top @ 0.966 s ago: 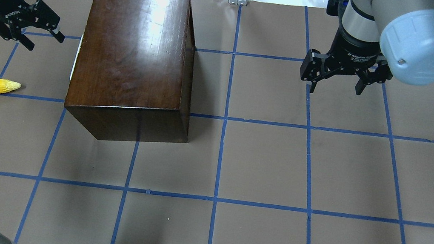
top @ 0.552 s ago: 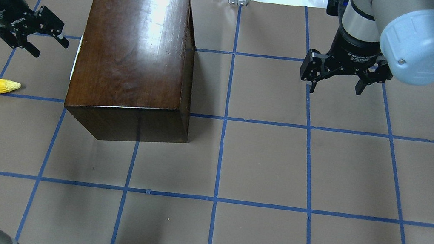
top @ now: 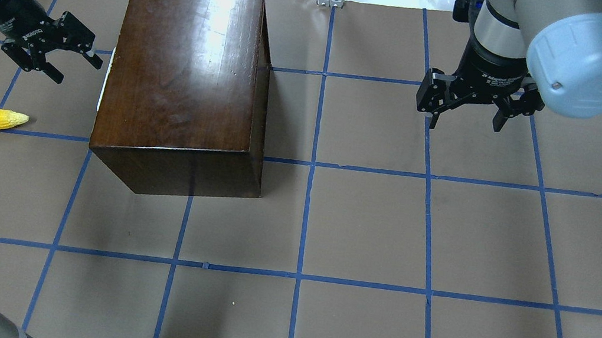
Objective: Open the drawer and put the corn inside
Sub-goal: 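Lower the left gripper and close it on the white drawer handle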
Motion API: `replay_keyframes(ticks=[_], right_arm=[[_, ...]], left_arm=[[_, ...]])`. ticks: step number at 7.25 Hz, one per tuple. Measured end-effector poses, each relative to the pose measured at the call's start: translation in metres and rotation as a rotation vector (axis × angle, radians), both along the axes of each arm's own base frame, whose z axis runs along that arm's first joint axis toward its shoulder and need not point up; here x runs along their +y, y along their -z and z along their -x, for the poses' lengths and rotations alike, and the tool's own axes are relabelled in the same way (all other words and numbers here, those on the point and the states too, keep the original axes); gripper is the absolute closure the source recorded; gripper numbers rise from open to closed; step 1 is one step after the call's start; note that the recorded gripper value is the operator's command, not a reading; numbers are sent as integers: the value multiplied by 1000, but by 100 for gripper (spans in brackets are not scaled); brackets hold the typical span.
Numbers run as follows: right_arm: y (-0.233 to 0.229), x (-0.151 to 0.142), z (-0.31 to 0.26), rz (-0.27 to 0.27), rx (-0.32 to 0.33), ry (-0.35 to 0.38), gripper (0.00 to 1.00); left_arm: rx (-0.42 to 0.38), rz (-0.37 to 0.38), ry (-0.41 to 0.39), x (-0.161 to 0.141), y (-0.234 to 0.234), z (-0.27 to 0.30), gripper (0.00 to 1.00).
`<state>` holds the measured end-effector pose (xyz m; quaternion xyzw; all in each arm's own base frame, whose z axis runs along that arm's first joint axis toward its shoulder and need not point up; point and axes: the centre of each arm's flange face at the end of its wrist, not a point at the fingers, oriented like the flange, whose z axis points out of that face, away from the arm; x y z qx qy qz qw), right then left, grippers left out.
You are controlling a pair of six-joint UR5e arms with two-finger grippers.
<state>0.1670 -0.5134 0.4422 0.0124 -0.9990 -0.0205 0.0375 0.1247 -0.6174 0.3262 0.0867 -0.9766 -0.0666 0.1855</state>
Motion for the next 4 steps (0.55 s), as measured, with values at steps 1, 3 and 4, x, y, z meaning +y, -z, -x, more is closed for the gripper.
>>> replay_keyframes(ticks=[1,3,4], right_arm=[[0,0,0,1,0,0,0],[0,0,0,1,0,0,0],[0,0,0,0,0,0,0]], left_arm=[[0,-2,1,-1,2,0,0],[3,-9,2,-3,8,1,0],[6,-14,3,-3,12,1,0]])
